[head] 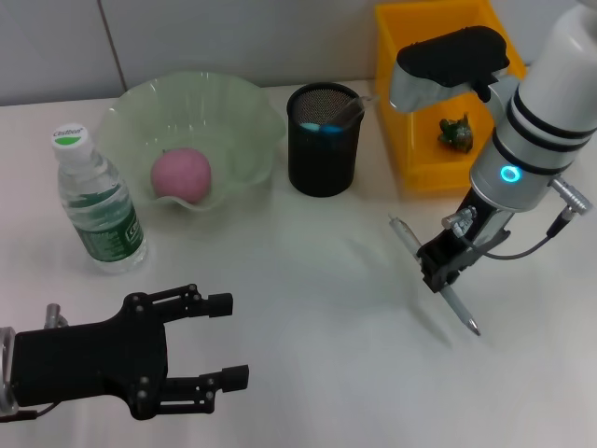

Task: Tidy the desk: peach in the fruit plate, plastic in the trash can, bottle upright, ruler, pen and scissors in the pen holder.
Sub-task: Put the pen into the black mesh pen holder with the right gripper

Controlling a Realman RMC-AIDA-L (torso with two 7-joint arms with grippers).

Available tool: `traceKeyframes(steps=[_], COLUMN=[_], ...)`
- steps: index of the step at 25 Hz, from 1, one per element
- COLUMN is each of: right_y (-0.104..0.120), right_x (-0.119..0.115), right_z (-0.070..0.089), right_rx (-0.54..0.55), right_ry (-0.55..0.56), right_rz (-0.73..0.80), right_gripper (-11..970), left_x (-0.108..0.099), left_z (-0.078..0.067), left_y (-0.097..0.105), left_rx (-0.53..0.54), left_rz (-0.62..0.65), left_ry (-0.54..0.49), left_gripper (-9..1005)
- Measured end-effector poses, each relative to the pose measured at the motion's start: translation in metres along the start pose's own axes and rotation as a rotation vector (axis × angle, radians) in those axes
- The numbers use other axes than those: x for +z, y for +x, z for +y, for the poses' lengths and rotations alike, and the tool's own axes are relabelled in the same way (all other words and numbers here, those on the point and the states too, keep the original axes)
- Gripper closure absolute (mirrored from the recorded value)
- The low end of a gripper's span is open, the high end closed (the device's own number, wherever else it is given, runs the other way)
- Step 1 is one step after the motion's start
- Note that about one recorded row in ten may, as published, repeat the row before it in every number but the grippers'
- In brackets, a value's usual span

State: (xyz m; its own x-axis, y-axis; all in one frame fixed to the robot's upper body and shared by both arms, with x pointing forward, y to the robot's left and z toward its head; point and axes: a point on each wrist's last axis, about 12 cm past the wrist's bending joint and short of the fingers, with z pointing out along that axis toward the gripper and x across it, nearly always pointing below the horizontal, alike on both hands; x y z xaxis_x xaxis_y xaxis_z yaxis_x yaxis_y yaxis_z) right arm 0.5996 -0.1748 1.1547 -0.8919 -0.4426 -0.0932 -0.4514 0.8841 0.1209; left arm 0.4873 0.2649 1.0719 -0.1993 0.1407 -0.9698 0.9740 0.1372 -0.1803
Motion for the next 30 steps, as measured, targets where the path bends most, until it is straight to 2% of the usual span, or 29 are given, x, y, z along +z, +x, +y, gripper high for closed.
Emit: traceKeyframes(steps=[5,14,21,30], right_y=[0.011,0.026,0.036,0.043], right_x=[-0.006,-0.017,-0.039,-0.065], right_z=[0.003,0.007,0.012,0.003], right_rx=[-0.059,-0.133,-0.207,-0.272], right_ry=[-0.008,-0.115,-0.159,-0.182], right_rz=[-0.079,-0.255,-0.429,-0.695], right_gripper=[829,829,829,828], left_x=[-0.001,-0.001,0.000,0.002], left_z=[0.000,0.000,0.000,-0.001], left_y=[0.001,0.000,0.001,0.002], left_rx=[-0.005,-0.021,-0.031,-0.040], left_rz=[-0.006,-0.016,-0.024,-0.037], left_ry=[-0.011,-0.016,-0.016,-0.019], left_gripper=[181,181,180,180])
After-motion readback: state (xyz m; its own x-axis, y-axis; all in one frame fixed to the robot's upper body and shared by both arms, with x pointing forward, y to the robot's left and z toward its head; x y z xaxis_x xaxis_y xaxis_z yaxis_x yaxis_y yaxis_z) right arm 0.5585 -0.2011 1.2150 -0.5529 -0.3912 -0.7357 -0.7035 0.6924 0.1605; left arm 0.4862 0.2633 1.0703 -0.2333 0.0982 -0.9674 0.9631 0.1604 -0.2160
